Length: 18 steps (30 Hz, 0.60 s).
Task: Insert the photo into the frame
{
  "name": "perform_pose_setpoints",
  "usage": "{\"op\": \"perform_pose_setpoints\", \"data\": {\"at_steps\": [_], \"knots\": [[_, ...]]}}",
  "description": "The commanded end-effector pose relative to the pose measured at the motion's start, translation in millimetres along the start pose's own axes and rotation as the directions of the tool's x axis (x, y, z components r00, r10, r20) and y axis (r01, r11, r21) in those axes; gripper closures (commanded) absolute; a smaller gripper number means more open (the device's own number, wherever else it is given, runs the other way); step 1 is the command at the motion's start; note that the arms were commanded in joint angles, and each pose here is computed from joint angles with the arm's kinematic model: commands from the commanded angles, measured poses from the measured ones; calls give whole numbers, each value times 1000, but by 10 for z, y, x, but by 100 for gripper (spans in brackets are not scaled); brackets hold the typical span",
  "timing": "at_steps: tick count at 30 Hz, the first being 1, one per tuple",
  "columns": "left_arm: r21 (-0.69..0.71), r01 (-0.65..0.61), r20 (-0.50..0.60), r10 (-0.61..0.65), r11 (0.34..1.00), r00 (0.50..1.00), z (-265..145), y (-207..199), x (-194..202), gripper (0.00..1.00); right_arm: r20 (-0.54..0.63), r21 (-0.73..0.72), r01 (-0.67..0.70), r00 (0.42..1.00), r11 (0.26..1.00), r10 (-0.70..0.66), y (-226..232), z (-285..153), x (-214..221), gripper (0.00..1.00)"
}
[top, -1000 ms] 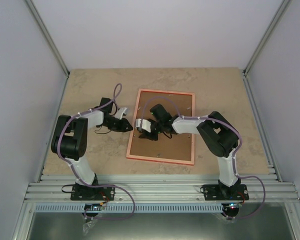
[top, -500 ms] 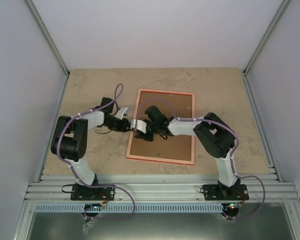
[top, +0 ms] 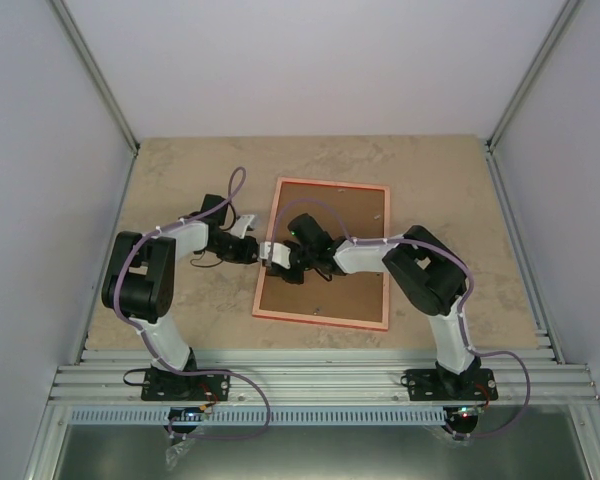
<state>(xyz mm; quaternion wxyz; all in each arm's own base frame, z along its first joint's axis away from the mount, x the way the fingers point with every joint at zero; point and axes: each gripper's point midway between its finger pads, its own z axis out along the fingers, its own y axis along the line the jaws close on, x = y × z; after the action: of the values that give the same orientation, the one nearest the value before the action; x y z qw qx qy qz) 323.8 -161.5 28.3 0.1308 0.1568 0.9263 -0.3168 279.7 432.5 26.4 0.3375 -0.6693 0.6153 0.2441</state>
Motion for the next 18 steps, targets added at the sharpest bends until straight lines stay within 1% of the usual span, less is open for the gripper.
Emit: {"op": "perform_pose_setpoints", "data": {"at_steps": [1, 6, 9, 15, 18], "knots": [[-68, 39, -128, -48, 997, 991, 207, 165, 394, 90, -306, -151, -94, 951, 984, 44, 632, 196, 1036, 79], [-81, 41, -123, -51, 996, 991, 205, 185, 389, 91, -380, -156, -137, 922, 978, 69, 747, 178, 1281, 90], [-90, 45, -124, -56, 995, 991, 203, 200, 396, 93, -401, -105, -176, 908, 979, 120, 699, 164, 1351, 99], [-89, 39, -130, -51, 995, 990, 219, 184, 402, 95, -395, -17, -308, 876, 951, 276, 511, 137, 1321, 99], [-85, 32, -136, -44, 996, 990, 237, 157, 411, 95, -367, -2, -341, 875, 940, 317, 444, 138, 1211, 99]]}}
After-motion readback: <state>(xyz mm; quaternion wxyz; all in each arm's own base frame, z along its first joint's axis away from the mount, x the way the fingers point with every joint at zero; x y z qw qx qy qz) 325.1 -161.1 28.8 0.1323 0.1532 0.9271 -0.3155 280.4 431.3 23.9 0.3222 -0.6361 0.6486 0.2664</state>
